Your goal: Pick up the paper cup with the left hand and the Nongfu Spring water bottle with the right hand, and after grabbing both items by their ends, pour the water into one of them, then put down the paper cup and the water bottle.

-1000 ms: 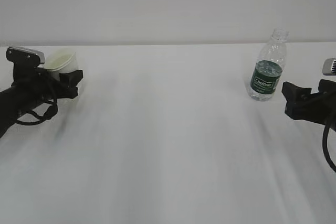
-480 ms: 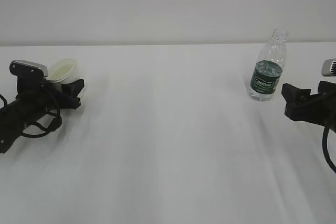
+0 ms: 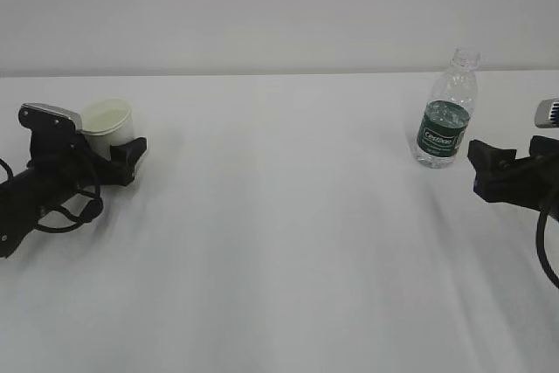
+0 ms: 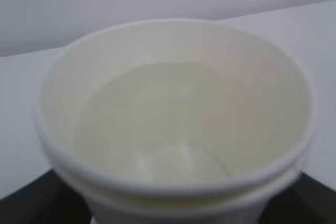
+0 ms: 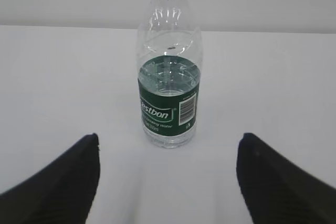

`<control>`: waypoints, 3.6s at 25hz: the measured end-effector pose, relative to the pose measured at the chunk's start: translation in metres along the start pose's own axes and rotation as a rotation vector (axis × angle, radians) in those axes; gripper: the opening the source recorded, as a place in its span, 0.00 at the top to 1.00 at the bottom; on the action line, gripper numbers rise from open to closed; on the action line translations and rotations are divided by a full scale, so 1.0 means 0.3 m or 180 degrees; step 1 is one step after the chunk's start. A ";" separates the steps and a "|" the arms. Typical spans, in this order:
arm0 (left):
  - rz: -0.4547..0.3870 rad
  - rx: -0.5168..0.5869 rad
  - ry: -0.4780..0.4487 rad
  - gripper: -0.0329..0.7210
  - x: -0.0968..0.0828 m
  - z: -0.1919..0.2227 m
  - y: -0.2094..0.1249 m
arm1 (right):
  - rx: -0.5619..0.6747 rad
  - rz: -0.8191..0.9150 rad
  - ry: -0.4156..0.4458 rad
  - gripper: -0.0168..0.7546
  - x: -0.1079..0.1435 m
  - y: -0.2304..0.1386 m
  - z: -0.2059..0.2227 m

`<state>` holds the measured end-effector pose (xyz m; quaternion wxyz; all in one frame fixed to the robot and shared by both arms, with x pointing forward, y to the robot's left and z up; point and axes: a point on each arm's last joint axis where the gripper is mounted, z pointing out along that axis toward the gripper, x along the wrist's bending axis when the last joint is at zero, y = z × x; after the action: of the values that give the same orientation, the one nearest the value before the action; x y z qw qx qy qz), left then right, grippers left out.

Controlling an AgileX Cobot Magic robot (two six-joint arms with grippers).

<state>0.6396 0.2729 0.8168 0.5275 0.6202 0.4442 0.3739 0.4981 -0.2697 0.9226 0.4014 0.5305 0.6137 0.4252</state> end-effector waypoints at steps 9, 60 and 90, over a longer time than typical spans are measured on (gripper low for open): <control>0.0000 -0.0002 0.0006 0.14 0.001 0.000 0.003 | 0.0005 -0.0006 0.0000 0.21 0.000 0.000 0.000; 0.0154 -0.0066 0.0219 0.18 -0.058 -0.266 0.241 | -0.0095 -0.0088 -0.0105 0.21 -0.013 0.069 -0.048; 0.0045 -0.0203 0.0437 0.18 -0.115 -0.482 0.648 | -0.0047 -0.0022 -0.0037 0.21 -0.019 0.316 -0.228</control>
<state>0.5240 0.2774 1.0325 0.5127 0.5791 0.4628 0.4332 0.4636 -0.2747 1.0344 0.4104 0.5278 0.6101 0.4252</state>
